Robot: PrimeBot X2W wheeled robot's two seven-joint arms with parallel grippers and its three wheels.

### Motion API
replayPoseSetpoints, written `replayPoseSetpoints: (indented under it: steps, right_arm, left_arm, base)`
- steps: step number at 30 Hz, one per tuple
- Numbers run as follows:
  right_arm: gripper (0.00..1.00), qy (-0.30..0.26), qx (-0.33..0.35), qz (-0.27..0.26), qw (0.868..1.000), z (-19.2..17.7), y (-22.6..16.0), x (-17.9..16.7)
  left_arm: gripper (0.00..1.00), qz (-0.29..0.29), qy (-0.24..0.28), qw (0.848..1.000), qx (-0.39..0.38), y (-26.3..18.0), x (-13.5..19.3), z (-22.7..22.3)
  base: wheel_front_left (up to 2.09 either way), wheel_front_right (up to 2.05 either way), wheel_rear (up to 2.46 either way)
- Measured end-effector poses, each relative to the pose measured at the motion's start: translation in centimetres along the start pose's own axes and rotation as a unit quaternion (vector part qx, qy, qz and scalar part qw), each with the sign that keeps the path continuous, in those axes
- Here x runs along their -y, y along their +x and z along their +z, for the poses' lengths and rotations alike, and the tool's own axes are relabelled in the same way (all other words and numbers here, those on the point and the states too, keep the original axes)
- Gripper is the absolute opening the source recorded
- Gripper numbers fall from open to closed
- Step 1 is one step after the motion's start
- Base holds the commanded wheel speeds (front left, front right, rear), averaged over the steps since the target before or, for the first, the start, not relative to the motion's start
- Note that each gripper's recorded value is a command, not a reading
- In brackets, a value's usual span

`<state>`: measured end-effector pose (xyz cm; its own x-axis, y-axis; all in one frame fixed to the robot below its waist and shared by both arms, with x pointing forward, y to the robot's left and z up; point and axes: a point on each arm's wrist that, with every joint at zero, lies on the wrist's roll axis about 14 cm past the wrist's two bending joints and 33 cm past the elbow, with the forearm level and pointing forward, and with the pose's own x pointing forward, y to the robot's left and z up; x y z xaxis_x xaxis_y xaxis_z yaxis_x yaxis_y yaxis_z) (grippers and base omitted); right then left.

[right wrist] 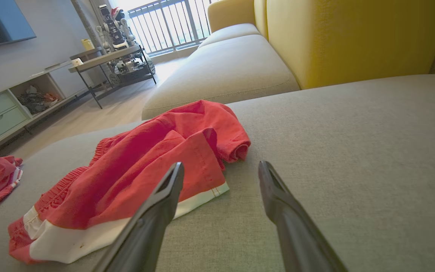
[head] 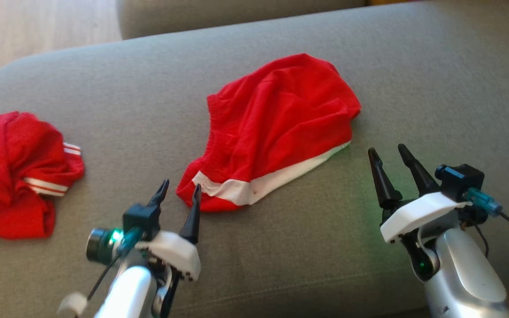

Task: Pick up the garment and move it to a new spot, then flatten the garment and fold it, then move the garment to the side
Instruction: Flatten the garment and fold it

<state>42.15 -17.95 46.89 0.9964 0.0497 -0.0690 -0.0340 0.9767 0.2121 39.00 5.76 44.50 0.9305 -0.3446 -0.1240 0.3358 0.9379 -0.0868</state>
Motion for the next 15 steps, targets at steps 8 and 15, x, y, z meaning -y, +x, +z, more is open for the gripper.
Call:
replayPoseSetpoints:
  steps: [8, 15]
  right_arm:
    - [1.00, -0.001, 0.001, -0.024, 1.000, -0.1, -0.1, 1.9]
    - [1.00, 0.004, 0.000, -0.031, 1.000, -0.2, -0.2, 2.3]
  left_arm:
    - [1.00, -0.048, 0.071, 0.995, -0.047, 3.9, 0.7, -1.7]
    - [1.00, -0.072, 0.085, 0.988, -0.105, 4.0, 1.2, -4.7]
  base:
    - [0.00, 0.00, 0.00]
    - [0.00, 0.00, 0.00]
